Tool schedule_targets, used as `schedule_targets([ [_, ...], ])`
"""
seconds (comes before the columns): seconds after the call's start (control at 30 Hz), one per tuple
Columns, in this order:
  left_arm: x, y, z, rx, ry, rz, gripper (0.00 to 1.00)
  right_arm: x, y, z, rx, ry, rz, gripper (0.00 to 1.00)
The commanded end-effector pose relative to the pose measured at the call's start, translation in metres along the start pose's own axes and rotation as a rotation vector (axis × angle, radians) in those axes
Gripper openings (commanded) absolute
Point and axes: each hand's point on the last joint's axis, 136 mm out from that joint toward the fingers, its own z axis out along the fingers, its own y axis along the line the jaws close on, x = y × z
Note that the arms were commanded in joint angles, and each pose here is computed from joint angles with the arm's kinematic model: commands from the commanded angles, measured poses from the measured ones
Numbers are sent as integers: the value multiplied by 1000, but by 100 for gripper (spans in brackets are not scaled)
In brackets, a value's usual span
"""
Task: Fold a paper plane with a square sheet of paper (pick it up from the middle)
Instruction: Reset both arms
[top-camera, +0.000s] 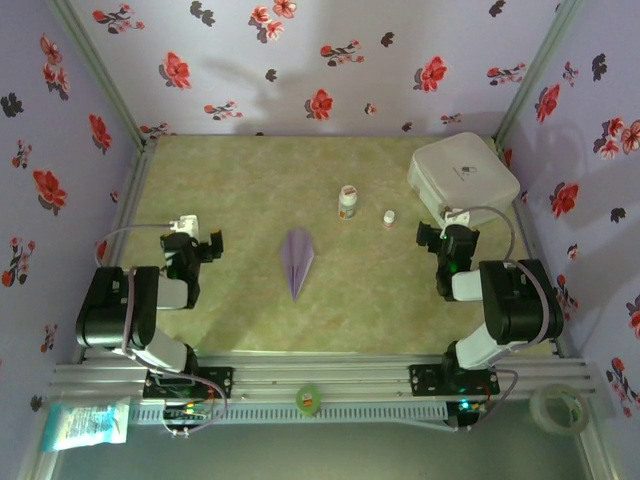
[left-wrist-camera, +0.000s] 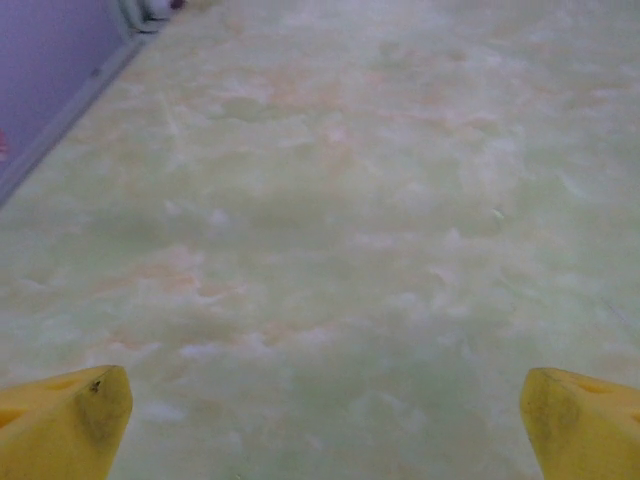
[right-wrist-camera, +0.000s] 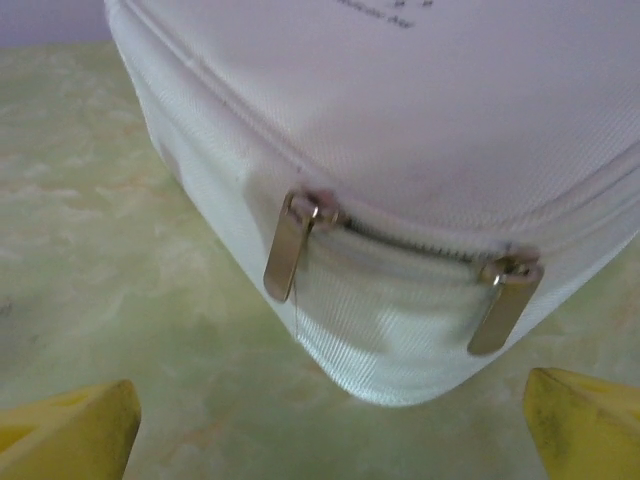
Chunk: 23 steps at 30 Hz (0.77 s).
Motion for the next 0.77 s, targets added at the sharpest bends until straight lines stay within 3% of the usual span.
schedule_targets([
  [0.0, -29, 23, 6, -120, -75, -64, 100, -14, -4, 3, 20, -43, 44, 99],
  [0.73, -30, 15, 7, -89, -74, -36, 100, -13, -3, 3, 8, -33, 41, 99],
])
